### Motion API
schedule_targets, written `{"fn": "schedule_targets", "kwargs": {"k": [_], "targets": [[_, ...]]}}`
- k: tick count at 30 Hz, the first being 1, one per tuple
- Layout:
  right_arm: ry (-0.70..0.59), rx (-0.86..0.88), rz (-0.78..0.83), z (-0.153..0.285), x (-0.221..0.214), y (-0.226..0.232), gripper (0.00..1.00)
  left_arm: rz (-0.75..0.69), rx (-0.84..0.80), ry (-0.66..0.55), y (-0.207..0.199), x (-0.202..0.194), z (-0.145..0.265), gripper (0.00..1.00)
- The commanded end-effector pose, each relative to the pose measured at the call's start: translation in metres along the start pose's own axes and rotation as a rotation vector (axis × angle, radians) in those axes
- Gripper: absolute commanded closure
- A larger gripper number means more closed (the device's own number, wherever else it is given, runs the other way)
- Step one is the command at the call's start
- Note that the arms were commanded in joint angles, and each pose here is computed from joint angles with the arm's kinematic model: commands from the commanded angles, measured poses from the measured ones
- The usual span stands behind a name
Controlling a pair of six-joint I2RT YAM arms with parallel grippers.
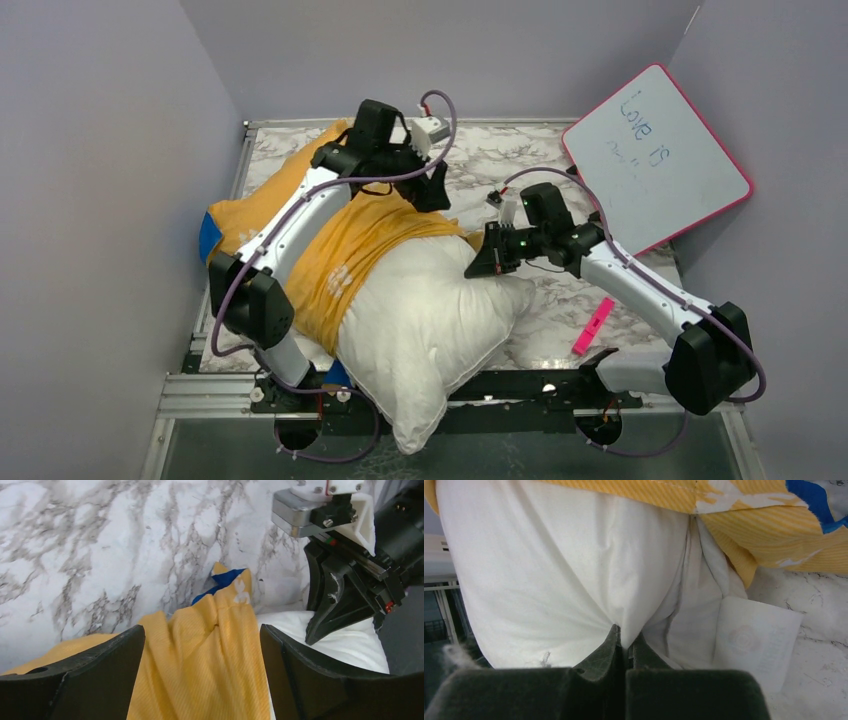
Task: Remove the pillowcase from the pillow
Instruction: Remove the pillow from the pillowcase.
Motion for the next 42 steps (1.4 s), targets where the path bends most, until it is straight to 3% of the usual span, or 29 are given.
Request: {"fn": "schedule_targets", "kwargs": {"k": [1,5,9,10,13,19,24,28,31,35,36,39,42], "targets": [[-0.004,-0.044,0.006,0.001,-0.001,-0.002,1.0,-0.085,-0.044,0.265,-0.013,-0.048,-0.035,0.13],[-0.033,-0.11,0.016,0.008,0.004,-0.006,1.0,-0.059,0.255,0.344,0.034,-0.071,-0.039,0.24],[-0.071,-0.178,0.013,0.018,0.008,-0.007,0.99,-0.033,0.427,0.327,0.061,-0.066,-0.034,0.63],[-0.087,-0.197,0.01,0.021,0.01,-0.008,0.99,-0.029,0.466,0.302,0.065,-0.06,-0.031,0.76],[-0.122,-0.24,0.012,0.026,0.01,-0.012,0.99,0.017,0.566,0.172,0.077,-0.036,-0.017,1.0],[-0.127,-0.307,0.031,0.038,0.007,-0.015,0.99,0.159,0.798,-0.122,0.119,0.021,0.053,1.0],[-0.144,-0.435,0.042,0.052,0.016,-0.025,0.99,0.303,1.019,-0.284,0.161,0.038,0.124,1.0],[-0.192,-0.615,0.014,0.069,0.034,-0.041,0.99,0.355,1.022,-0.331,0.167,0.036,0.145,1.0],[-0.244,-0.75,0.003,0.083,0.056,-0.053,0.99,0.348,0.869,-0.312,0.152,0.035,0.128,0.98],[-0.281,-0.821,0.018,0.086,0.09,-0.066,0.99,0.357,0.634,-0.308,0.123,0.032,0.107,0.41],[-0.27,-0.837,0.02,0.085,0.097,-0.071,0.99,0.356,0.606,-0.318,0.116,0.032,0.107,0.32],[-0.231,-0.876,0.014,0.083,0.117,-0.089,0.99,0.343,0.597,-0.362,0.101,0.032,0.119,0.18],[-0.189,-0.901,-0.011,0.084,0.13,-0.099,0.93,0.335,0.602,-0.375,0.088,0.021,0.13,0.15]]}}
Point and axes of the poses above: each gripper's point midway between its finger pads, its own z axis back along the fingers, its own y axis along the line the jaws close on, x = y × z, the point moved 3 cm from there along z, back along the fingers, and after that the axes turned 12 degrees about z, right-handed, at the moved point
